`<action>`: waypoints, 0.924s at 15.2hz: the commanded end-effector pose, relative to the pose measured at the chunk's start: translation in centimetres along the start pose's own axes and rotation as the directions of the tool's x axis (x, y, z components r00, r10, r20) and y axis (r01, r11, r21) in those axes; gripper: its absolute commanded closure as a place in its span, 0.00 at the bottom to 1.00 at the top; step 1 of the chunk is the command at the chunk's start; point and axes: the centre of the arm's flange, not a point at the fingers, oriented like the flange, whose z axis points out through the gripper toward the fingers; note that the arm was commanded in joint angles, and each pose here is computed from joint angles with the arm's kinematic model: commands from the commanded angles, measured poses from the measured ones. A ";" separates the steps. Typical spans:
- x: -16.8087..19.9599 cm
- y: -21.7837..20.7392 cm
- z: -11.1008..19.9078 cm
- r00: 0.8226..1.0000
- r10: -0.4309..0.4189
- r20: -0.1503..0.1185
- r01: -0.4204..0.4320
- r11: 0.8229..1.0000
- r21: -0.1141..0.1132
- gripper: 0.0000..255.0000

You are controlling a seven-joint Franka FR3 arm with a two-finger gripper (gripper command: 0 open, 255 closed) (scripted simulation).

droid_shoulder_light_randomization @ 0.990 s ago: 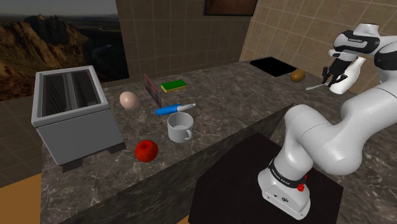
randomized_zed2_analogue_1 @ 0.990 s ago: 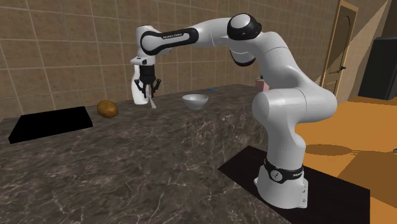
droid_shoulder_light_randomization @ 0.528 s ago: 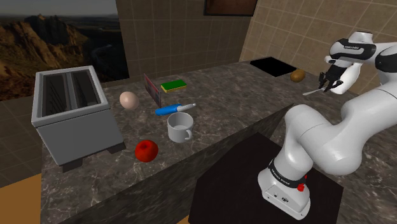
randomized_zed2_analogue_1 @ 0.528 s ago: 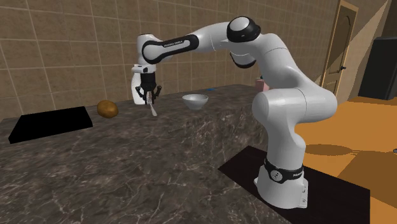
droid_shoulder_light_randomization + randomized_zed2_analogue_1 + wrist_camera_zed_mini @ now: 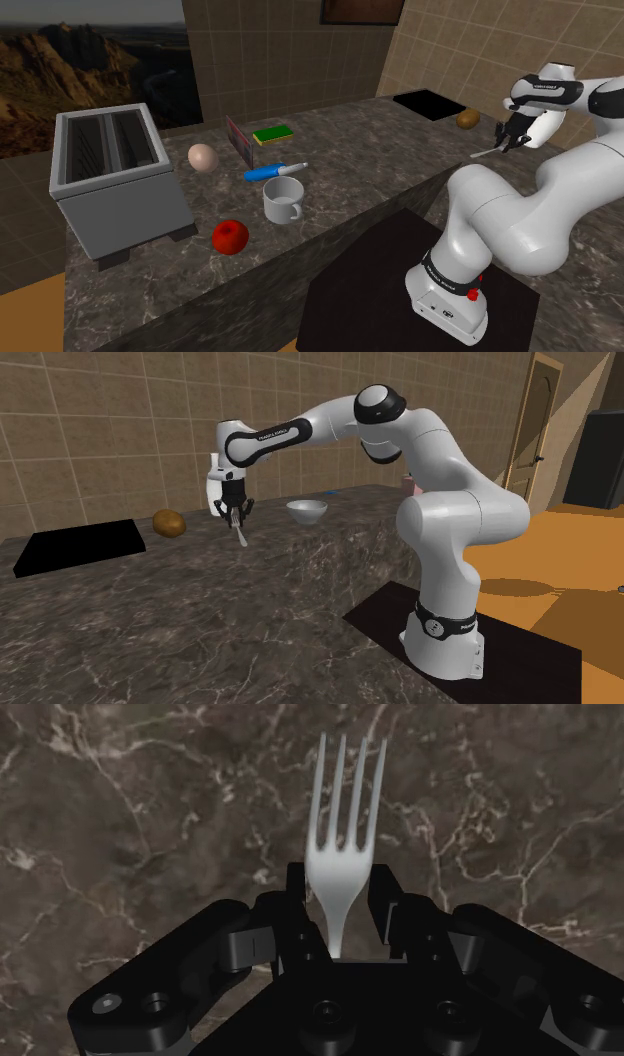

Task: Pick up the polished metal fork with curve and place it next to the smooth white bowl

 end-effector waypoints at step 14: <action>0.1 -0.1 -1.1 1.000 0.000 0.000 0.000 1.000 0.000 0.00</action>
